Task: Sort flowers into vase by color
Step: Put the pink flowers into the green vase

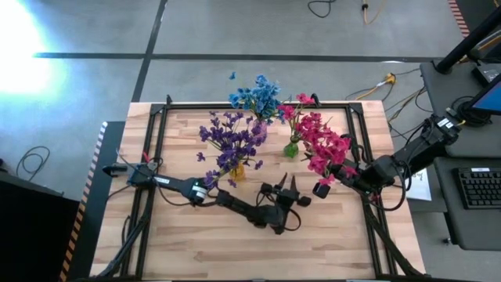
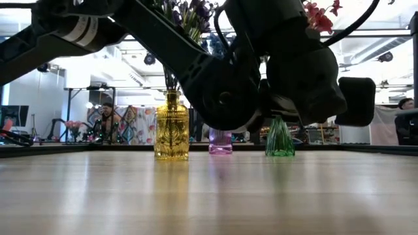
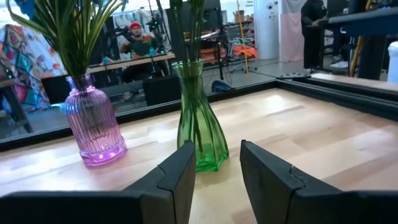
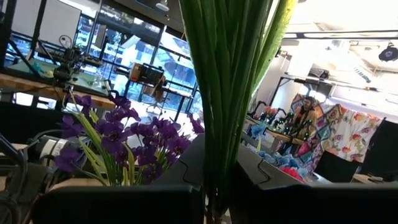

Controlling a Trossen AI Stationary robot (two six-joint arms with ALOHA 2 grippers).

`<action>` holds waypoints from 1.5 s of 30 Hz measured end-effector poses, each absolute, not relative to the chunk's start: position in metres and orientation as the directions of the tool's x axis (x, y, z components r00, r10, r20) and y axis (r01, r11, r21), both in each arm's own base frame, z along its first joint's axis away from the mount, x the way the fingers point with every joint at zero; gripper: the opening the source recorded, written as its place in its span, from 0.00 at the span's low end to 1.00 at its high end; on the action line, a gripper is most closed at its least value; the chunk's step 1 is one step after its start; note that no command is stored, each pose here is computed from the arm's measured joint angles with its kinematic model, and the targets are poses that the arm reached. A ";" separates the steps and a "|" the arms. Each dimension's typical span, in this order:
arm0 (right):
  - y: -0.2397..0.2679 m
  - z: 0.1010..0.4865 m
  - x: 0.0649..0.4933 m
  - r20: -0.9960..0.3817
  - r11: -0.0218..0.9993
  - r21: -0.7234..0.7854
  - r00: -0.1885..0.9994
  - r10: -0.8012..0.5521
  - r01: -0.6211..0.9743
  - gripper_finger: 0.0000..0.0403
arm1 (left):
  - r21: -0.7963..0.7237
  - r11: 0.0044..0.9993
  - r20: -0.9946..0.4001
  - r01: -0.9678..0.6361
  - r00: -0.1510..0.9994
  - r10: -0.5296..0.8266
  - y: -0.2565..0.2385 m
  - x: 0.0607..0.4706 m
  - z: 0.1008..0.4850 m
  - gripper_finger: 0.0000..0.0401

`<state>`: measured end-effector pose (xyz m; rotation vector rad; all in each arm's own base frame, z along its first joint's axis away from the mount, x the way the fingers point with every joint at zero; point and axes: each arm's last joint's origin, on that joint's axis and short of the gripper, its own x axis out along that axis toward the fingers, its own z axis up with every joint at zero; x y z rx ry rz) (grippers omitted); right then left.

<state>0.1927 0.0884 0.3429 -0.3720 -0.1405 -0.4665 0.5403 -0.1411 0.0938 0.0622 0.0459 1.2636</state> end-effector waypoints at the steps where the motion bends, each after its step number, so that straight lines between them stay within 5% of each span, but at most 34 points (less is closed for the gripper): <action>1: 0.088 0.342 0.193 0.213 0.829 -0.315 0.886 -0.412 0.461 0.07 | 0.079 0.302 0.000 -0.950 0.303 0.953 -0.142 0.540 0.094 0.28; 29: 0.089 0.342 0.193 0.208 0.822 -0.336 0.888 -0.411 0.459 0.07 | 0.233 0.283 0.000 -0.931 0.291 0.957 -0.135 0.543 0.100 0.39; 45: 0.089 0.341 0.193 0.204 0.813 -0.359 0.889 -0.410 0.458 0.07 | 0.168 0.282 0.000 -0.945 0.286 0.958 -0.132 0.544 0.102 0.39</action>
